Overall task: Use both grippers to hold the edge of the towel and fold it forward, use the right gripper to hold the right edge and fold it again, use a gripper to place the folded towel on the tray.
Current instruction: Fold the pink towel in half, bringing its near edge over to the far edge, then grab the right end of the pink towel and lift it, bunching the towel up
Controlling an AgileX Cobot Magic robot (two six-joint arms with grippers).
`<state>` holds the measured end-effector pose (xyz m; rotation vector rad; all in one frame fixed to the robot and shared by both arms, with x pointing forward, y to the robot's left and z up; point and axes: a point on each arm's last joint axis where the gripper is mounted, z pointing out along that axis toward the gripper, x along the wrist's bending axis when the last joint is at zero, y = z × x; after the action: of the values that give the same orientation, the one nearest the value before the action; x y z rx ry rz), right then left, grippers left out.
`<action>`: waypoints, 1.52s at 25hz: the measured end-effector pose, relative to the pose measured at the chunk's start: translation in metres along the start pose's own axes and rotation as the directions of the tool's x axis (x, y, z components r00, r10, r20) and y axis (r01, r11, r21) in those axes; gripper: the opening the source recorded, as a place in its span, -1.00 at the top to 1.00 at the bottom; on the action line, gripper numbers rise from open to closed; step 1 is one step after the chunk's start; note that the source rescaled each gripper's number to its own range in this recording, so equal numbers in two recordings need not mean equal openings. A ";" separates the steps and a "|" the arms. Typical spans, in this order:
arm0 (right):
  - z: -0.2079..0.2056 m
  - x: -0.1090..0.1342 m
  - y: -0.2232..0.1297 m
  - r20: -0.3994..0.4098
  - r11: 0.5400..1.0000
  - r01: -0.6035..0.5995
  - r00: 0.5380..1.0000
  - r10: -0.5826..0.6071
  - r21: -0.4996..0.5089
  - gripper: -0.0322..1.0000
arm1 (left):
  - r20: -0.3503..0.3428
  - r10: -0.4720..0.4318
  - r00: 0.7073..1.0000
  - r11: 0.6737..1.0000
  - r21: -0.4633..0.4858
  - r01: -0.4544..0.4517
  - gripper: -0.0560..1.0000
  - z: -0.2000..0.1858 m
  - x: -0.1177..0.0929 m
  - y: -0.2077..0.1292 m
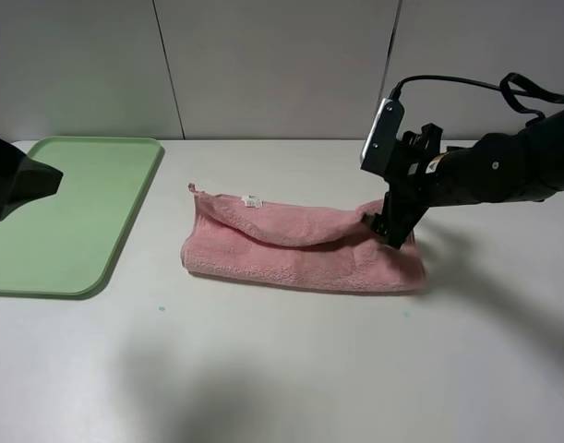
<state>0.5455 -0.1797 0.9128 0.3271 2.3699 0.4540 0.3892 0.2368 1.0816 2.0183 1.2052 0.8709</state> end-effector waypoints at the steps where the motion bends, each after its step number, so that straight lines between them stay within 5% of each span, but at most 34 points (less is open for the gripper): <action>1: 0.000 -0.003 0.003 0.009 1.000 0.002 1.000 -0.002 -0.007 -1.00 | 0.000 0.000 1.000 1.000 0.000 0.000 -1.00 0.000 0.000 0.000; 14: 0.000 -0.049 -0.002 0.071 1.000 -0.030 0.997 0.029 0.007 -1.00 | 0.000 0.000 1.000 1.000 0.000 0.000 -1.00 0.000 0.000 0.000; 20: 0.000 -0.047 -0.009 0.025 0.998 -0.050 0.999 0.049 0.040 -1.00 | 0.000 0.000 1.000 1.000 0.000 0.000 -1.00 0.000 0.000 0.000; 24: 0.000 -0.043 -0.013 -0.017 0.971 -0.229 0.973 0.230 0.074 -1.00 | 0.000 0.000 1.000 1.000 0.000 0.000 -1.00 0.000 0.000 0.000; 29: -0.001 -0.033 -0.015 -0.063 0.808 -0.569 0.810 0.583 0.153 -1.00 | 0.000 0.000 1.000 1.000 0.000 0.000 -1.00 0.000 0.000 0.000; 34: -0.003 -0.025 -0.017 -0.041 0.529 -0.809 0.538 0.842 0.255 -1.00 | 0.000 0.000 1.000 1.000 0.000 0.000 -1.00 0.000 0.000 0.000; 38: -0.005 -0.019 -0.018 0.004 0.329 -0.886 0.349 0.937 0.326 -1.00 | 0.000 0.000 1.000 1.000 0.000 0.000 -1.00 0.000 0.000 0.000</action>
<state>0.5537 -0.2035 0.9199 1.9363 2.1672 0.6678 0.3892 0.2368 1.0816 2.0183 1.2052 0.8709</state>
